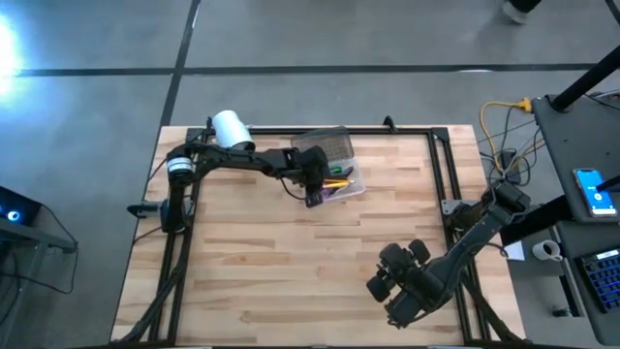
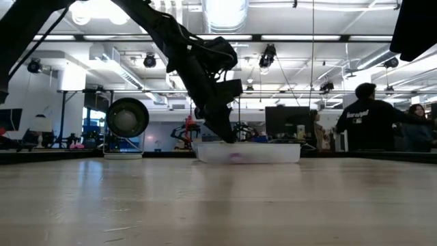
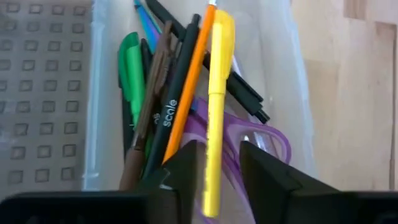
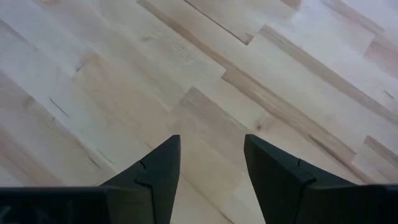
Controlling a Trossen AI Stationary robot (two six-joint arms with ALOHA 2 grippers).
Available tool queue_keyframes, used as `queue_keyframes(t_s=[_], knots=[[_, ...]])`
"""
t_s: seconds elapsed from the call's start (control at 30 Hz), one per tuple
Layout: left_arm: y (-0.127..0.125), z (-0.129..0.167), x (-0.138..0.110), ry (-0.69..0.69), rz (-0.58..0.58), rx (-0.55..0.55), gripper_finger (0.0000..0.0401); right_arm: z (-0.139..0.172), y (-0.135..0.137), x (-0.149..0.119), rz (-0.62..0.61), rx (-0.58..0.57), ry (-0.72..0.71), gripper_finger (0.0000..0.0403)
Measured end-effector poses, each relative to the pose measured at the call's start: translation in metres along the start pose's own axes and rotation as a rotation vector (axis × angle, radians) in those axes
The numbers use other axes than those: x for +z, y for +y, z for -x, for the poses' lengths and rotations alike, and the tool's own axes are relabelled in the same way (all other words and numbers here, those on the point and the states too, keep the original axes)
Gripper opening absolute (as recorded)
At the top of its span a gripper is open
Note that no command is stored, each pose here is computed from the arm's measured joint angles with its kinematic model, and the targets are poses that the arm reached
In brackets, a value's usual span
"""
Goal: Pick & place school supplies into a supply box
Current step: Move the supply box to the center of the table
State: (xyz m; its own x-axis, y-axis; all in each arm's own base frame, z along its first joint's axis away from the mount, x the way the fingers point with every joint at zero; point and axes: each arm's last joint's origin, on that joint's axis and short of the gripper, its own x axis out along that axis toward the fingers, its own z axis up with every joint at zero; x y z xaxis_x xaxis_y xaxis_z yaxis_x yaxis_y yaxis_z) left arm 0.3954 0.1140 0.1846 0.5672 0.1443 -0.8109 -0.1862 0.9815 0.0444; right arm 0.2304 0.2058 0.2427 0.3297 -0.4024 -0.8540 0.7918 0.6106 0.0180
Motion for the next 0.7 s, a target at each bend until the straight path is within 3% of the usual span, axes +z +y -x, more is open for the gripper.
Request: queue_keyframes(t_s=[0.17, 0.4, 0.53, 0.7], knots=[[-0.007, 0.015, 0.002, 0.015, 0.044, -0.008, 0.0136, 0.000, 0.001, 0.000, 0.020, 0.006, 0.001, 0.0168], [-0.047, 0.085, 0.015, -0.116, 0.017, -0.069, 0.0134, -0.001, 0.002, 0.002, 0.075, 0.010, -0.001, 0.0167], [-0.068, 0.121, 0.008, -0.183, 0.130, -0.077, 0.0129, -0.005, 0.002, 0.010, 0.049, 0.001, -0.001, 0.0167], [-0.082, 0.145, -0.027, -0.200, 0.311, -0.053, 0.0129, -0.009, -0.004, 0.037, -0.003, -0.013, -0.002, 0.0166]])
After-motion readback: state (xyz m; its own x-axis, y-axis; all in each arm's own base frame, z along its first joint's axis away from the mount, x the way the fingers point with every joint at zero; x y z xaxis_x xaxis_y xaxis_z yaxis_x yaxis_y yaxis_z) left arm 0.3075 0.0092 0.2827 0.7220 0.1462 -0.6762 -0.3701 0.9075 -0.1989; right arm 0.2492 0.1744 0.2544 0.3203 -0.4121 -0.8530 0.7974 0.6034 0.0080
